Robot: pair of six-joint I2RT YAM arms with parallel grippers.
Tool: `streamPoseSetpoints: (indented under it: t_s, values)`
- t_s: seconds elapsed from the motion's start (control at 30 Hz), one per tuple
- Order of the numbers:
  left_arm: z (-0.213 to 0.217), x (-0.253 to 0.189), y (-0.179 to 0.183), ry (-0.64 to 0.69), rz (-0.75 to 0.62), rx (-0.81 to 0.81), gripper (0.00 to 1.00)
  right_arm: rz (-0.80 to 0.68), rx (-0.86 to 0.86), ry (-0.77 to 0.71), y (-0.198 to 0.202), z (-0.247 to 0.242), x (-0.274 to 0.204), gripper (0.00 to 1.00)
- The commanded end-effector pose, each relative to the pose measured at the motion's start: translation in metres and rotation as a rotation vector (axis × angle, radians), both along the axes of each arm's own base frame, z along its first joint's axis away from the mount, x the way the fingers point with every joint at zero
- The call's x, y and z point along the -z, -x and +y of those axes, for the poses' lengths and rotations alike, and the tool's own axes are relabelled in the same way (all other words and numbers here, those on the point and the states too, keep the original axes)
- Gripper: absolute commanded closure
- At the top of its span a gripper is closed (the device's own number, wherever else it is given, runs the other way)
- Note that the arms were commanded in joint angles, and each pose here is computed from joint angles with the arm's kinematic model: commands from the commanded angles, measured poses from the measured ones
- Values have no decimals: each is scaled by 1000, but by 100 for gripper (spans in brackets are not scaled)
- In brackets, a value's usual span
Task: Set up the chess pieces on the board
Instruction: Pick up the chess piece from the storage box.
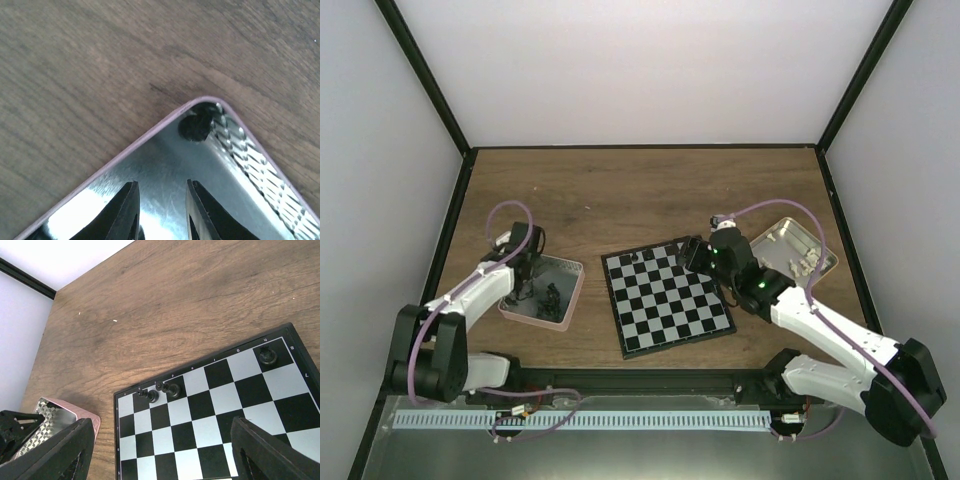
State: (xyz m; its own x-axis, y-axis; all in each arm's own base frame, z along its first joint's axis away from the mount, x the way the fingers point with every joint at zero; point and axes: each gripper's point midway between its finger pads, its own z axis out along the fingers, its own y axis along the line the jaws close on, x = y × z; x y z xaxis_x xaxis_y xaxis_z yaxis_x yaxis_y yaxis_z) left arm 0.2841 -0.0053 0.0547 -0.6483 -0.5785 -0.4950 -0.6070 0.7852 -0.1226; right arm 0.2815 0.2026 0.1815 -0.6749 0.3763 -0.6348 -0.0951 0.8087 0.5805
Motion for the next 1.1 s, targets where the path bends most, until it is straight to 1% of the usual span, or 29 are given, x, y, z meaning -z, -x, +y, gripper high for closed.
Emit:
streamPoseSetpoints:
  t_s: [0.0,0.13,0.23,0.37,0.6,0.7,0.9,1.07]
  values:
    - [-2,-9,-30,7,-61,21,71,-23,22,-16,-2,-4,-7,24]
    - [1,-10,-40,-7,-65,20,66,-26,26,-8,-2,-5,-7,24]
    - [1,-9,-45,-7,-68,30,66,-31,31,-4,-3,-6,-8,24]
    - [7,-4,-50,-26,-47,28,72,-36,31,-3,-4,-6,-9,24]
    - [4,6,-56,-7,-25,66,75,-38,29,6,-6,-5,-10,24]
    - [7,6,-58,-23,-30,62,79,-38,28,4,-6,-4,-11,24]
    - [13,4,-63,-60,-69,52,83,-42,27,14,-7,-5,-13,24]
    - [16,10,-63,-79,-95,57,81,-44,25,22,-7,-5,-13,23]
